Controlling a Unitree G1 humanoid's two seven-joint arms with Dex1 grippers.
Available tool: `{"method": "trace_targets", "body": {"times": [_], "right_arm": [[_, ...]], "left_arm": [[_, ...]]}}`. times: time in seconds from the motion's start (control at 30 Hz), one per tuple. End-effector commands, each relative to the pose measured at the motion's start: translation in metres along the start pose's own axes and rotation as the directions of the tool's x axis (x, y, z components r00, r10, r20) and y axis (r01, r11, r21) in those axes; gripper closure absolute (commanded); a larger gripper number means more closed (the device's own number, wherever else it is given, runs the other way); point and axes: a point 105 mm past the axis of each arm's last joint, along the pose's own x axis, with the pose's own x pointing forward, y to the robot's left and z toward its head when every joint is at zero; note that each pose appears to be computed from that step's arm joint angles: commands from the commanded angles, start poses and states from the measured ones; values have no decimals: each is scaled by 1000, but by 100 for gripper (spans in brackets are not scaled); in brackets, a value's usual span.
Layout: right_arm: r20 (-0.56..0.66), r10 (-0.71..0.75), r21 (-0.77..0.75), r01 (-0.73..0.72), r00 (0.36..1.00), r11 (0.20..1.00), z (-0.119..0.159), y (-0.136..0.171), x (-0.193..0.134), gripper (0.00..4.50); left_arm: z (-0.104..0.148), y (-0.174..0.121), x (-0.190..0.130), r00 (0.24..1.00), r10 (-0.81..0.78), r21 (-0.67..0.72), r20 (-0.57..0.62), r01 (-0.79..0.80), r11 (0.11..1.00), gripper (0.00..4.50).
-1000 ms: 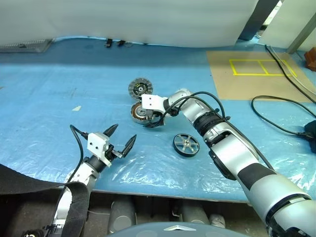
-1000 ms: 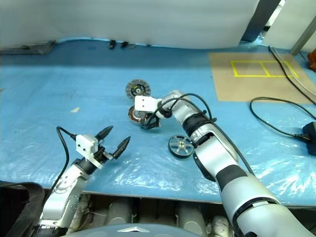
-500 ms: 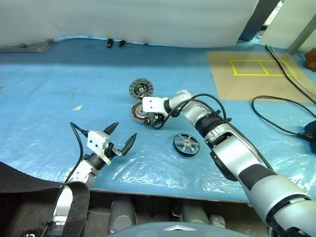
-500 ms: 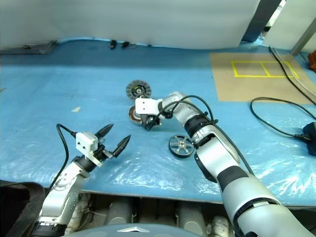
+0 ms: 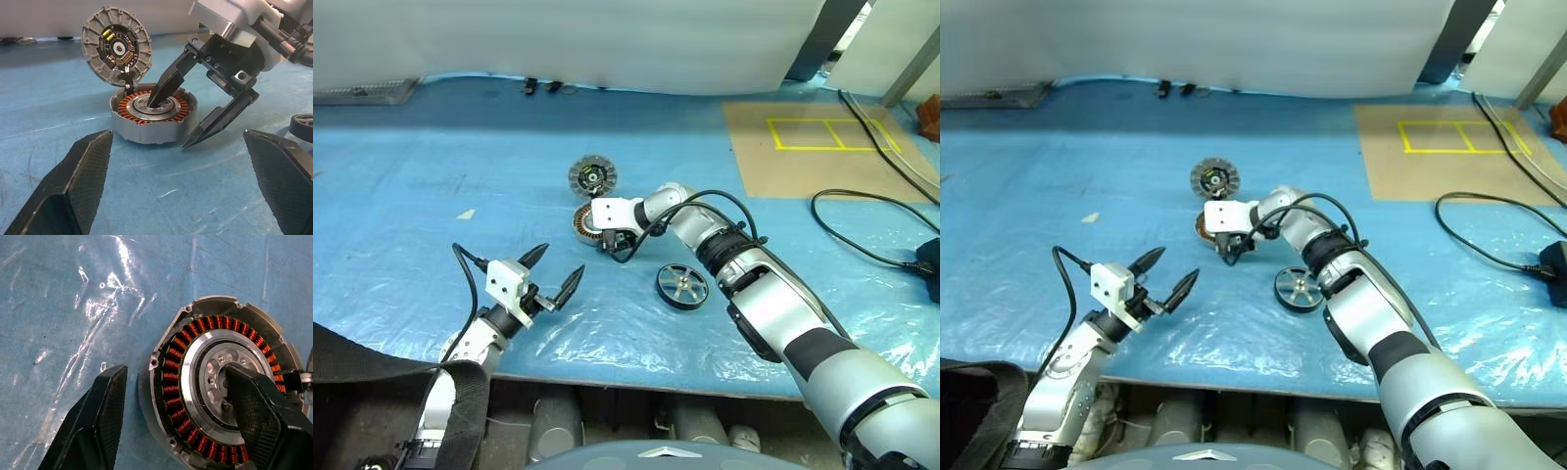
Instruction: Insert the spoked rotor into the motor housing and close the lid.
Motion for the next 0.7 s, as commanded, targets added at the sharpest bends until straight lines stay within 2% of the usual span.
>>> {"method": "trace_targets", "body": {"times": [0.03,0.07,0.13,0.23,0.4,0.7], "right_arm": [[-71,84,-3,-84,994,996,-6,11,6,123],[-70,84,-3,-85,994,996,-4,10,7,123],[-66,86,-1,-86,994,996,0,8,7,158],[-70,95,-7,-96,993,995,2,9,8,235],[-70,210,23,-209,975,978,3,28,6,237],[48,294,70,-297,954,952,42,70,-2,237]], "left_arm": [[9,7,-2,1000,8,42,16,-9,999,0],[10,8,-3,1000,9,51,12,-10,999,0],[10,10,-5,1000,11,63,6,-11,998,0],[12,12,-8,1000,15,71,4,-15,997,0],[13,14,-13,1000,14,99,-17,-12,995,0],[14,15,-33,998,9,118,-68,-1,993,0]]}}
